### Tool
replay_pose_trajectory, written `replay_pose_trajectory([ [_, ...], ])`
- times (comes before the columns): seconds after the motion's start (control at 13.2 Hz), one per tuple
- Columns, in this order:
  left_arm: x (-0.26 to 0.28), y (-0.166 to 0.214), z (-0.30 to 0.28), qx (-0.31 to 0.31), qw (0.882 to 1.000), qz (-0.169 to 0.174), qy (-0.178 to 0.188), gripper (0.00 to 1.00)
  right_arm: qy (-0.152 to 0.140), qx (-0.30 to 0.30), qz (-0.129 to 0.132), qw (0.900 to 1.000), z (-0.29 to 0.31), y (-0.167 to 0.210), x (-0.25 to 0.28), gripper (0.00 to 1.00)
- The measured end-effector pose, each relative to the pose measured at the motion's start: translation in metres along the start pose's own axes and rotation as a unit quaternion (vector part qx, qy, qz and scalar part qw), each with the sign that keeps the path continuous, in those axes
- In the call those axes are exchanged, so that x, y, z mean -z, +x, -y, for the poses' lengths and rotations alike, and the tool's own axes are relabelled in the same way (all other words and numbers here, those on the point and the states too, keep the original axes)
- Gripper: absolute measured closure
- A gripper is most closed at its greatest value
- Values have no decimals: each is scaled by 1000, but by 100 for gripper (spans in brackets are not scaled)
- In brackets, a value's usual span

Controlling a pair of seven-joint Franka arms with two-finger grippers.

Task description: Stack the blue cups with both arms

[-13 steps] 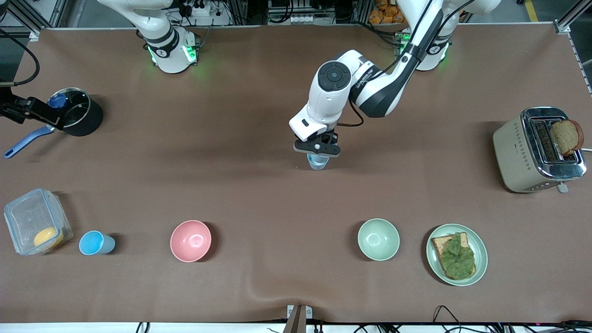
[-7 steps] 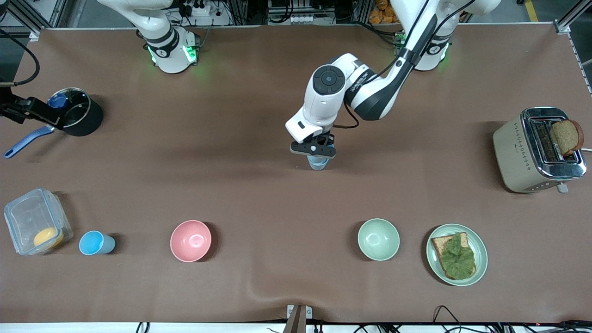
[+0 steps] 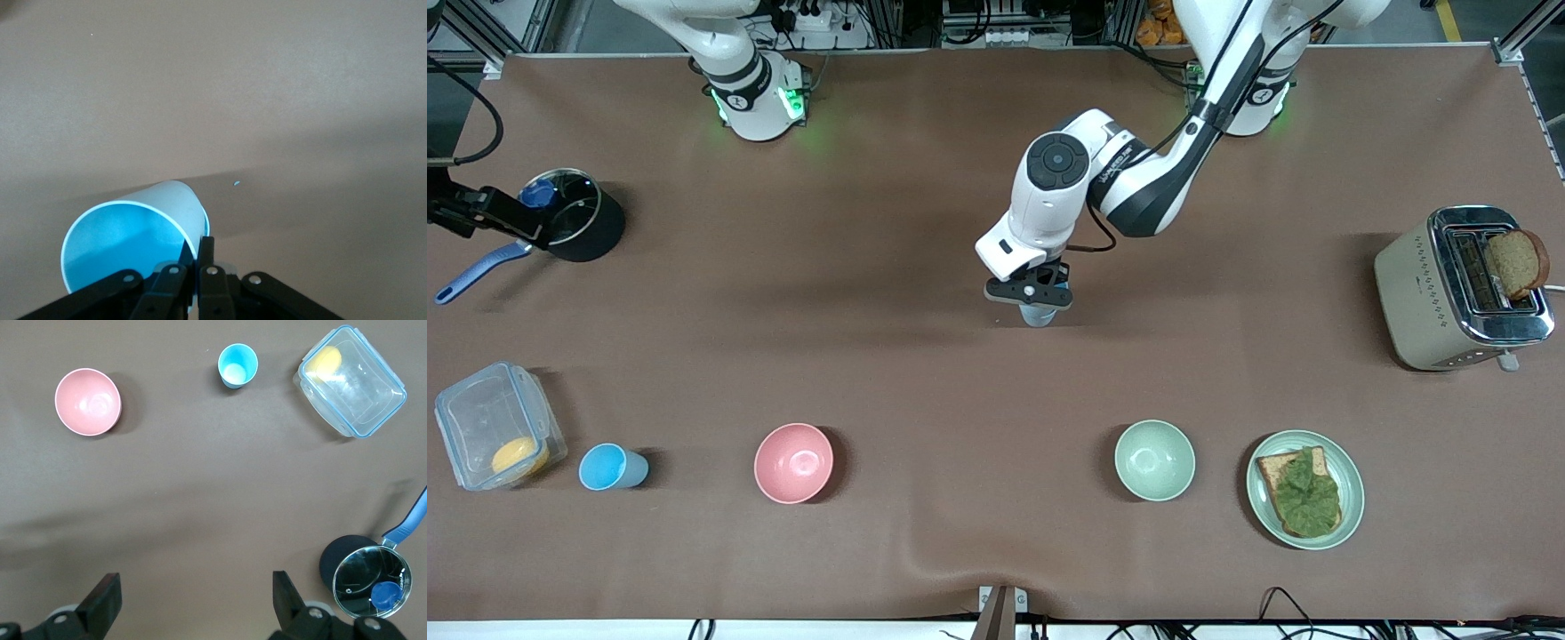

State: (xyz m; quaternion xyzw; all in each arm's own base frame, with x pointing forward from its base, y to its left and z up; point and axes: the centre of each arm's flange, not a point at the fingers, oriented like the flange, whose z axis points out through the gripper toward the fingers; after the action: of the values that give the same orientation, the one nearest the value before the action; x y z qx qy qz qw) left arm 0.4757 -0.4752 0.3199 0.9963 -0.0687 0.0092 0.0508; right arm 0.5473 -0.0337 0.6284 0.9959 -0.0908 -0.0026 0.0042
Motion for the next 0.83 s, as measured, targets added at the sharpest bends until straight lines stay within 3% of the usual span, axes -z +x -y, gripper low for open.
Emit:
replay_pose_trajectory([
  [0.3, -2, 3, 4, 4, 1000, 0, 3, 93, 0, 0, 0, 1000, 0, 0, 0, 0],
  [0.6, -2, 3, 5, 4, 1000, 0, 3, 55, 0, 0, 0, 1000, 0, 0, 0, 0],
  [0.68, -2, 4, 5, 4, 1000, -1, 2, 48, 0, 0, 0, 1000, 0, 0, 0, 0],
  [0.83, 5, 10, 6, 8, 1000, -7, -1, 45, 0, 0, 0, 1000, 0, 0, 0, 0],
])
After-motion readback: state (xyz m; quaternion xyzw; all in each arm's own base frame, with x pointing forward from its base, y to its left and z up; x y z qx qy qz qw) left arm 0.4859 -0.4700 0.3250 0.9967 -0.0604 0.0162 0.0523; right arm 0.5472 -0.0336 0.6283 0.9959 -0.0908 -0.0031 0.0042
